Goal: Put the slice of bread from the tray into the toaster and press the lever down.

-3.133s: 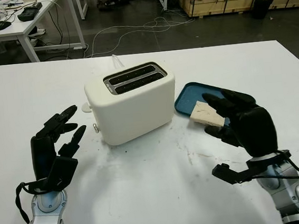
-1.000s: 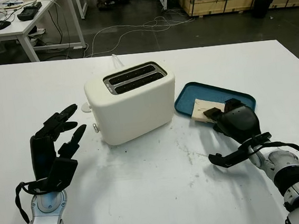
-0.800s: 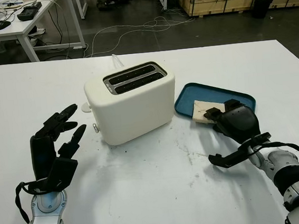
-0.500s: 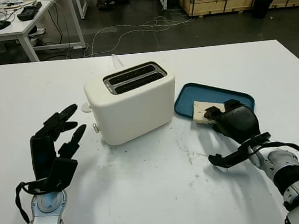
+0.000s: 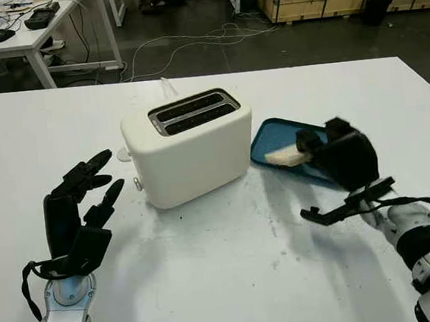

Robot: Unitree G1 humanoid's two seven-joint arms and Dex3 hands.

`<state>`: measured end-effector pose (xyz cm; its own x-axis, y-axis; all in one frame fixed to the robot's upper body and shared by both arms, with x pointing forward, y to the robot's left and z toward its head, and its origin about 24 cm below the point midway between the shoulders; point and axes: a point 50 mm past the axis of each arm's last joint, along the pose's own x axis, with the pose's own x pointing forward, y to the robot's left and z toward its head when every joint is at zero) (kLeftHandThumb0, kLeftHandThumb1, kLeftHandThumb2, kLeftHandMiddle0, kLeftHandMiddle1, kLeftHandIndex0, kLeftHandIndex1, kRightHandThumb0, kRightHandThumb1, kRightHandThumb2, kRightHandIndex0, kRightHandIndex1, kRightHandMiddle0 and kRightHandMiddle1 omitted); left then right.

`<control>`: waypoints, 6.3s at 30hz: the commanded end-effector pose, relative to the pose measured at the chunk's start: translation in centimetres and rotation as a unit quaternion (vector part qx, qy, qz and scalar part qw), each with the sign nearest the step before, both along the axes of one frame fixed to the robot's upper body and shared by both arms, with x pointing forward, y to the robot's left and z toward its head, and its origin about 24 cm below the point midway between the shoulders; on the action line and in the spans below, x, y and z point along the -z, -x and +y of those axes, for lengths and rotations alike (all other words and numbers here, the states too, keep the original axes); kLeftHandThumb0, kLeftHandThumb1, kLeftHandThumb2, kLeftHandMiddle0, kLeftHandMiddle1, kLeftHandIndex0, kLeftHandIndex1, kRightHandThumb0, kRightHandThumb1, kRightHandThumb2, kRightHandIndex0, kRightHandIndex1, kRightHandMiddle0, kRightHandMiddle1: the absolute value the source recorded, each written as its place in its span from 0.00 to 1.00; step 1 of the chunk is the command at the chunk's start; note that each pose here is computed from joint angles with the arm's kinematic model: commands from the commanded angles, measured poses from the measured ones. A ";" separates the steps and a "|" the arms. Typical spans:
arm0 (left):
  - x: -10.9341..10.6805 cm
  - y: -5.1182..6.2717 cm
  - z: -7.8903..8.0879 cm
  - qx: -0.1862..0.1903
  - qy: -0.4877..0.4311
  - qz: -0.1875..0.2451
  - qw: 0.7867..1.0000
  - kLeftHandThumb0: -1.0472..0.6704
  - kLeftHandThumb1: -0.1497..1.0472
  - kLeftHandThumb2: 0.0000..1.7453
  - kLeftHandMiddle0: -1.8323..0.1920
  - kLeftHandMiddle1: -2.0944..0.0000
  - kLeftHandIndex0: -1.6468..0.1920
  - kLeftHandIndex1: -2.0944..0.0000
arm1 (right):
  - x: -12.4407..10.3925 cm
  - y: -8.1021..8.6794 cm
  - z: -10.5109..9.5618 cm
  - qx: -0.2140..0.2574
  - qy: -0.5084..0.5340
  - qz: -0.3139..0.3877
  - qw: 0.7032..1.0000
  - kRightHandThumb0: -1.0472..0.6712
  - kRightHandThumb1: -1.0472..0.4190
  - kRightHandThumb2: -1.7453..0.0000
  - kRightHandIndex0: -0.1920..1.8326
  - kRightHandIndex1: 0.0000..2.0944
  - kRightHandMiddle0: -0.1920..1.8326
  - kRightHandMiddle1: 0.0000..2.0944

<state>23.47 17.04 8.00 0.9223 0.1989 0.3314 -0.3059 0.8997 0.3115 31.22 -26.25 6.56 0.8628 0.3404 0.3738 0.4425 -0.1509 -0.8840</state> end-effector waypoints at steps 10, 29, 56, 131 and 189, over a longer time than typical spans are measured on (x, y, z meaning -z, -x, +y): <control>-0.3 -0.2 0.0 0.006 0.002 -0.009 1.000 0.38 0.89 0.10 0.67 0.51 0.49 0.95 | -1.9 -0.9 -0.7 0.001 -0.040 -0.009 0.999 0.35 0.09 0.76 0.41 0.83 0.23 0.83; -0.4 -0.3 0.1 0.002 -0.003 -0.013 1.000 0.39 0.89 0.10 0.68 0.52 0.49 0.95 | -21.4 -6.7 0.4 -0.165 -0.397 0.176 0.886 0.35 0.09 0.94 0.49 0.83 0.46 0.76; -0.2 -0.1 0.2 -0.005 -0.003 -0.002 1.000 0.38 0.89 0.10 0.68 0.51 0.49 0.94 | -19.0 -10.6 15.6 -0.188 -0.313 0.424 0.829 0.33 0.09 0.92 0.65 0.83 0.57 0.83; -0.3 -0.3 -0.4 0.004 0.002 -0.007 1.000 0.38 0.89 0.10 0.68 0.51 0.50 0.94 | -18.8 -10.7 12.4 -0.028 -0.179 0.468 0.865 0.34 0.09 0.96 0.61 0.83 0.50 0.78; -0.1 -0.2 -0.4 0.004 0.004 -0.010 1.000 0.40 0.89 0.10 0.68 0.51 0.50 0.93 | -16.8 -10.6 13.1 -0.003 -0.099 0.495 0.863 0.33 0.09 0.96 0.60 0.83 0.49 0.83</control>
<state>23.59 16.84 7.85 0.9215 0.2068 0.3288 -0.3095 0.9024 0.2999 41.89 -13.00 24.05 0.8009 0.3680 -0.4723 -0.5281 0.0625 -0.8469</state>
